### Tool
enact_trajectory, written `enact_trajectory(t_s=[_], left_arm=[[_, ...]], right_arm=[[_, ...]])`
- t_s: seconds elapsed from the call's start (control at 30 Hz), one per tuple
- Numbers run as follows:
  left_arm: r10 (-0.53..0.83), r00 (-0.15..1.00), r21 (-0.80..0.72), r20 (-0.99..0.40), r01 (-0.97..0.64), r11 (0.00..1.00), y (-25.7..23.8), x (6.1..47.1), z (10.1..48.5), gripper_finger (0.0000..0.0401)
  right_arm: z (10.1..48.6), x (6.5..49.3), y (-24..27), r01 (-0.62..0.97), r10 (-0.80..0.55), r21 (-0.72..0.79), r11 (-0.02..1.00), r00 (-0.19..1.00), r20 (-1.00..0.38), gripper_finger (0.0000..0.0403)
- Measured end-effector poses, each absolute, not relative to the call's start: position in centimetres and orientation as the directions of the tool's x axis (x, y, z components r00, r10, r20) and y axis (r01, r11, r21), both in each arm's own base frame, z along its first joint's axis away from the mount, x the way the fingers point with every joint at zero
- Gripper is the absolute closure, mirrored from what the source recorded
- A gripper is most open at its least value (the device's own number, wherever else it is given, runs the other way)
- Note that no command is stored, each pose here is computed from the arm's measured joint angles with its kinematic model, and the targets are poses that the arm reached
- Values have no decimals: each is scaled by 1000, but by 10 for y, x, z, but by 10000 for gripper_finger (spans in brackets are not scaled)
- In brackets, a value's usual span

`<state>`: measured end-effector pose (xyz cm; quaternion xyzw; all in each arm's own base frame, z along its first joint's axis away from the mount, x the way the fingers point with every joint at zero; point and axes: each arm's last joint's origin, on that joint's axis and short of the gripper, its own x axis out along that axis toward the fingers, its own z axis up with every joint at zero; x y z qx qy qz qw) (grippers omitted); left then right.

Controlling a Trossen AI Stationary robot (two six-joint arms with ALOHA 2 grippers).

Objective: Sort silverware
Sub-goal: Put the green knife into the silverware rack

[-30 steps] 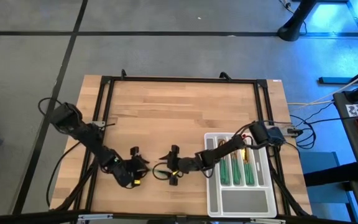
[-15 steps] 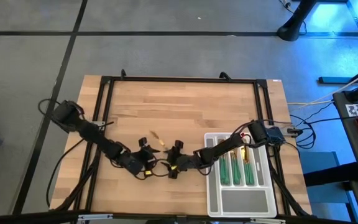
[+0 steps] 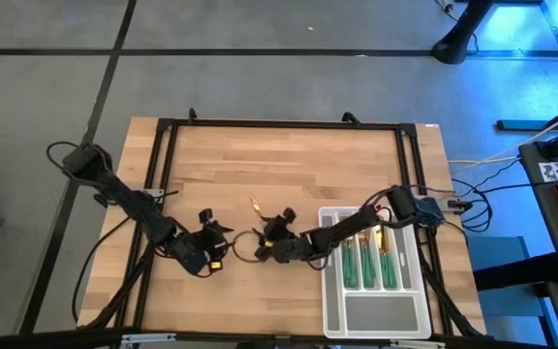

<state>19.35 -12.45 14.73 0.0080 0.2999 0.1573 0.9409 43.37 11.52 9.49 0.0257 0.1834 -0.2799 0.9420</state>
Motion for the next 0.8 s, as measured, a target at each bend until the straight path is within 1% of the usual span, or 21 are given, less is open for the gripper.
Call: enact_trajectory(t_s=[0.07,0.13,0.23,0.3,0.4,0.57,0.6,0.73,0.8], left_arm=[[314,760,97,-569,-317,943,-123,189,140,231],[329,748,82,-576,-348,934,-121,186,133,231],[341,741,51,-578,-385,922,-121,181,124,231],[336,741,35,-582,-390,920,-122,178,122,231],[316,754,10,-576,-380,925,-127,176,120,231],[299,793,-11,-531,-359,933,-135,174,123,231],[295,805,-16,-515,-353,936,-137,174,124,231],[247,846,-8,-472,-285,959,-147,173,129,231],[224,860,14,-459,-246,969,-151,172,131,231]], right_arm=[[88,436,108,546,-488,43,837,779,-394,199],[74,436,101,567,-475,94,818,760,-443,199],[62,436,92,597,-492,81,798,724,-483,201],[54,434,88,600,-494,41,799,694,-524,212],[48,430,83,584,-455,20,811,653,-605,254],[45,425,85,560,-443,-38,828,611,-656,373],[45,424,89,543,-438,-52,838,614,-656,382],[48,422,97,514,-431,-75,855,622,-653,374],[51,418,103,485,-428,-114,867,608,-668,380]])
